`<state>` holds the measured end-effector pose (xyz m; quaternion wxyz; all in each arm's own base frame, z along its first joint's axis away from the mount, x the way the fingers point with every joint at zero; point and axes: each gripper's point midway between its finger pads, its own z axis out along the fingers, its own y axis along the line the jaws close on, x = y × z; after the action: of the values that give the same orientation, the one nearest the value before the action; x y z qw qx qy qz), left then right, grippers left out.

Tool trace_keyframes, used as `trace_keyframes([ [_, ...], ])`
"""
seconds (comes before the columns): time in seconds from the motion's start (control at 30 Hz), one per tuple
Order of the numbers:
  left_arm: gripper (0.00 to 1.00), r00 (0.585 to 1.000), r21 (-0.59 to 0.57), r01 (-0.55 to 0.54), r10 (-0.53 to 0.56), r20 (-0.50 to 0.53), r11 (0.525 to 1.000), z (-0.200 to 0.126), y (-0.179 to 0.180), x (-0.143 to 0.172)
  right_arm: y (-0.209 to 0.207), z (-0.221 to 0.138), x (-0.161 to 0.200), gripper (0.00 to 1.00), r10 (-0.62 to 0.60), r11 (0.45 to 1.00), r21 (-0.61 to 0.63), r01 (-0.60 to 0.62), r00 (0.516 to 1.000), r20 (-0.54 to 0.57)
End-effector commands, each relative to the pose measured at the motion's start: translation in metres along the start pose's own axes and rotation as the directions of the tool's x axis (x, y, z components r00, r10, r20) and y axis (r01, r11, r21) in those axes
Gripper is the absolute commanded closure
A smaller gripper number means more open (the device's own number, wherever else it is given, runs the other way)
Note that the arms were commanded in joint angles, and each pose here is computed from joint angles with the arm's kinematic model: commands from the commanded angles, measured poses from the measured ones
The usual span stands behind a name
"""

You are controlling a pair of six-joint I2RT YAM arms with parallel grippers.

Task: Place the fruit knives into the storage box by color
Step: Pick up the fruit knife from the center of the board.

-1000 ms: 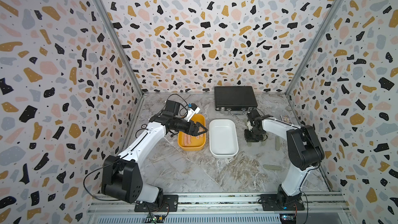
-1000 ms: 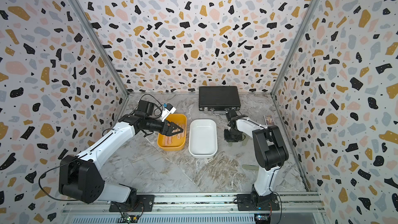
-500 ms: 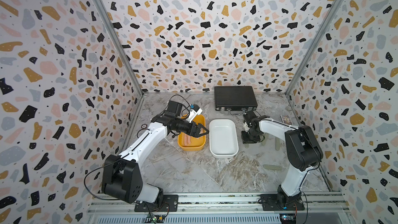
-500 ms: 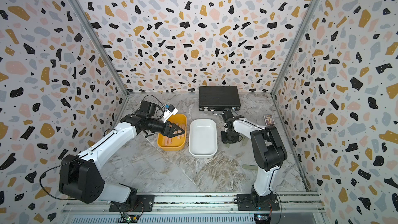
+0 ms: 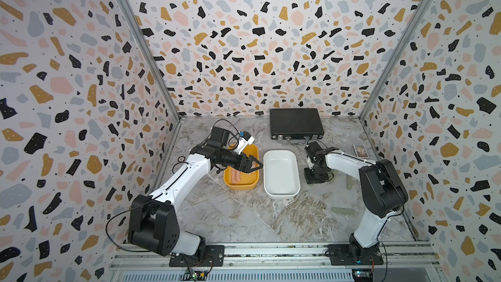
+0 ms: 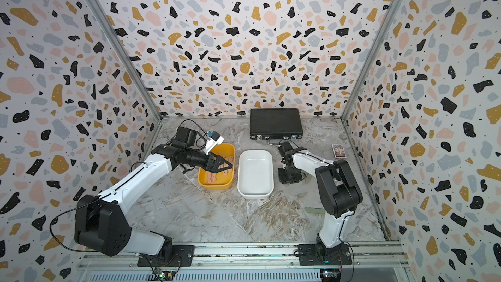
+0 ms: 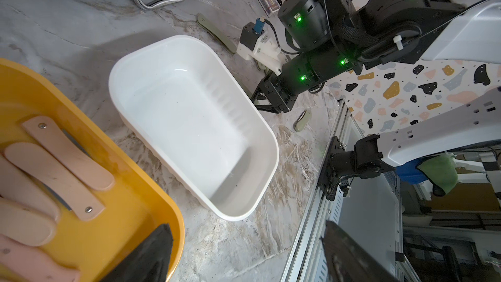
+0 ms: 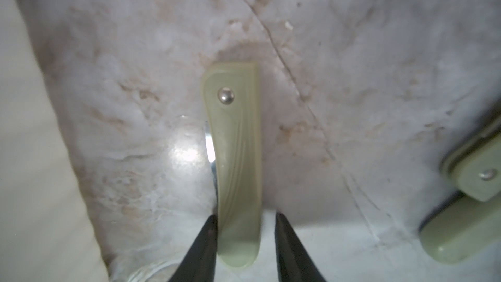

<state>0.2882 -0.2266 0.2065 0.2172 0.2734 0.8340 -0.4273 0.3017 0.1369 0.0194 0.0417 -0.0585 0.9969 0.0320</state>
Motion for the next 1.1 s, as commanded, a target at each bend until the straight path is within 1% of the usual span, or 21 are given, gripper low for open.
trace_keyframes([
  [0.0, 0.13, 1.0, 0.006, -0.014, 0.014, -0.012, 1.0, 0.004, 0.002, 0.004, -0.007, 0.007, 0.026, 0.62, 0.008, 0.999, 0.035, -0.005, 0.996, -0.085],
  [0.23, 0.13, 1.0, 0.003, -0.013, 0.013, -0.014, 1.0, 0.005, 0.003, 0.004, -0.006, 0.014, 0.026, 0.63, 0.004, 0.999, 0.04, 0.0, 0.995, -0.099],
  [0.5, 0.13, 1.0, 0.002, -0.013, 0.013, -0.014, 1.0, 0.004, 0.002, 0.004, -0.006, 0.016, 0.027, 0.73, 0.001, 0.999, 0.038, 0.003, 0.995, -0.102],
  [0.67, 0.13, 1.0, -0.002, -0.015, 0.015, -0.012, 1.0, 0.004, 0.002, 0.003, -0.003, -0.001, 0.019, 0.76, -0.007, 1.0, 0.028, 0.009, 0.998, -0.067],
  [1.07, 0.13, 1.0, -0.02, -0.017, 0.017, -0.005, 1.0, 0.0, 0.002, -0.001, 0.002, -0.048, 0.003, 0.77, -0.028, 0.999, 0.018, 0.028, 0.999, 0.014],
])
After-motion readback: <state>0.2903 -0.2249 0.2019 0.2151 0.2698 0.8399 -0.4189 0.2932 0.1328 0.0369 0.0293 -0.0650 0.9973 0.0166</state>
